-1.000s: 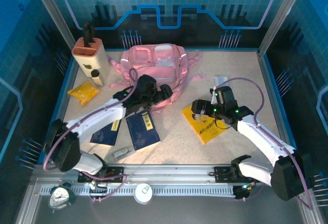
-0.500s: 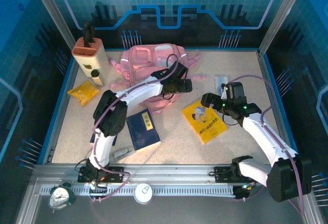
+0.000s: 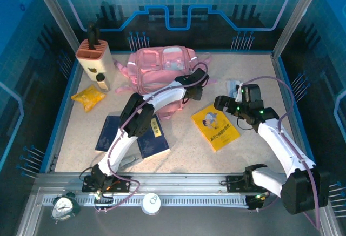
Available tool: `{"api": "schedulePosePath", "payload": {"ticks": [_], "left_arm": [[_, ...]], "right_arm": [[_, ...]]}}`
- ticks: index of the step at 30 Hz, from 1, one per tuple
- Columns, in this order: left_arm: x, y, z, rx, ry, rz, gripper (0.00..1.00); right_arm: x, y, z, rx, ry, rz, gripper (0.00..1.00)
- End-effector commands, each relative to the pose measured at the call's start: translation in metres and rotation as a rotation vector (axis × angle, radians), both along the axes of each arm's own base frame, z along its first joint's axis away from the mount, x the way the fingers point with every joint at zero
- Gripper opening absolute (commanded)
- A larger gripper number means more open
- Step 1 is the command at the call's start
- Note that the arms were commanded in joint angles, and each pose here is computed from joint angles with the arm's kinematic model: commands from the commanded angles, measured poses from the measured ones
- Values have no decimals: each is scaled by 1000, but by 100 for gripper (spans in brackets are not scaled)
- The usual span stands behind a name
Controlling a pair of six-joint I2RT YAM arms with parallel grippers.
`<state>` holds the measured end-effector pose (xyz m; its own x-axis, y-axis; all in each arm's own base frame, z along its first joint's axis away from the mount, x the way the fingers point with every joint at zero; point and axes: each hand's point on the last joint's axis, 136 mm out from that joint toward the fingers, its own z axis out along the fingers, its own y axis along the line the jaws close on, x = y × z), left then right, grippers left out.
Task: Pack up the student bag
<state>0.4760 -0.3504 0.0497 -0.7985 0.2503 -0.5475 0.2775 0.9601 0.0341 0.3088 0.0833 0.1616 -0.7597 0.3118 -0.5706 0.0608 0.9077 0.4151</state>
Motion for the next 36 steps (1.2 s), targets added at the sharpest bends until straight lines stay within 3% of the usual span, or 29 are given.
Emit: {"api": "schedulePosePath", "payload": {"ticks": [1,5,10,19,23,26,30,36], "left_arm": [[-1,-11,-3,112,-53,-143,19],[-11,-25,-1,160,-99,-288,0],[-31,-45,3,183,-146,-474,0],[-95,-58,36,18,-188,-818,0],[-97,-36,29,80,-190,-808,0],[-91,-32,37,44,-168,-775,1],[-92,-38,59,-29,-177,-759,29],[-105,-32,110,-166,-183,-659,47]], "right_arm": [[3,-2,10,-9,-23,16,100],[4,-5,11,-32,-24,11,100],[5,-13,19,-38,-42,-12,100],[-6,-45,22,-37,-54,-120,100],[-8,-41,20,-13,-53,-104,100],[-5,-37,17,10,-48,-92,100],[-2,-34,23,21,-47,-85,100],[-7,-33,20,16,-25,-73,100]]}}
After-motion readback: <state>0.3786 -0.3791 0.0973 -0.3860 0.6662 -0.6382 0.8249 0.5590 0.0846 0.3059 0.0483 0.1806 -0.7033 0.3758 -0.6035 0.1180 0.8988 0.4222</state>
